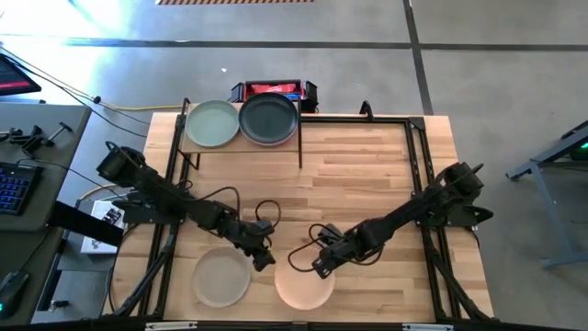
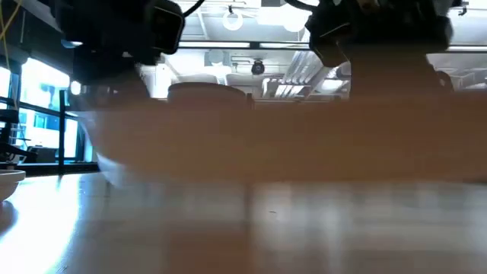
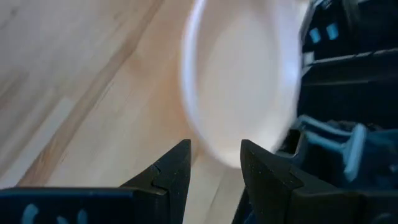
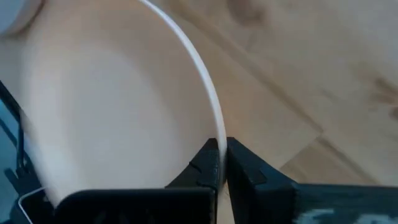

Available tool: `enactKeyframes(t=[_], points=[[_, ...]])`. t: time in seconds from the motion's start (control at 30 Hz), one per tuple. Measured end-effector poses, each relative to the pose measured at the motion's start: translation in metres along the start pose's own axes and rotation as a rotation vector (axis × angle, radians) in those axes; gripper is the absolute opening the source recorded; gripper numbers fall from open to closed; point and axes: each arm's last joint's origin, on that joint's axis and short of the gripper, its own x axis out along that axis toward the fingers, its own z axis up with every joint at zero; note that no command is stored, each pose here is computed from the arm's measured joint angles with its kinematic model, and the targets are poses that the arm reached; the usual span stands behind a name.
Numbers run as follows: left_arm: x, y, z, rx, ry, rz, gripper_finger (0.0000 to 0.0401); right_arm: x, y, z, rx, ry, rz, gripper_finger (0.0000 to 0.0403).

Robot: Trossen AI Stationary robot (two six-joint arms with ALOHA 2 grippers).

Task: Place and stack plates onto a shelf
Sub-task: Stack the light orange plate on top of the blue plate on the shelf

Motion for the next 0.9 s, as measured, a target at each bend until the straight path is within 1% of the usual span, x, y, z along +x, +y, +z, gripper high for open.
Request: enactKeyframes(t=[0.17, 0.37, 0.63, 0.9], points=[[-0.001, 0.005, 0.011, -0.051, -0.027, 0.009, 0.0129, -0.014, -0.004, 0.015, 0.036, -0.018, -0.002, 0.0], [-0.002, 0.011, 0.023, -0.087, -0.058, 0.021, 0.0129, -0.025, -0.009, 0.029, 0.025, -0.034, 0.002, 0.0], [-0.005, 0.019, 0.036, -0.125, -0.091, 0.037, 0.0129, -0.03, -0.012, 0.039, 0.0, -0.046, 0.009, 0.0], [-0.005, 0.021, 0.04, -0.128, -0.099, 0.041, 0.0129, -0.029, -0.014, 0.045, -0.009, -0.048, 0.002, 0.0]])
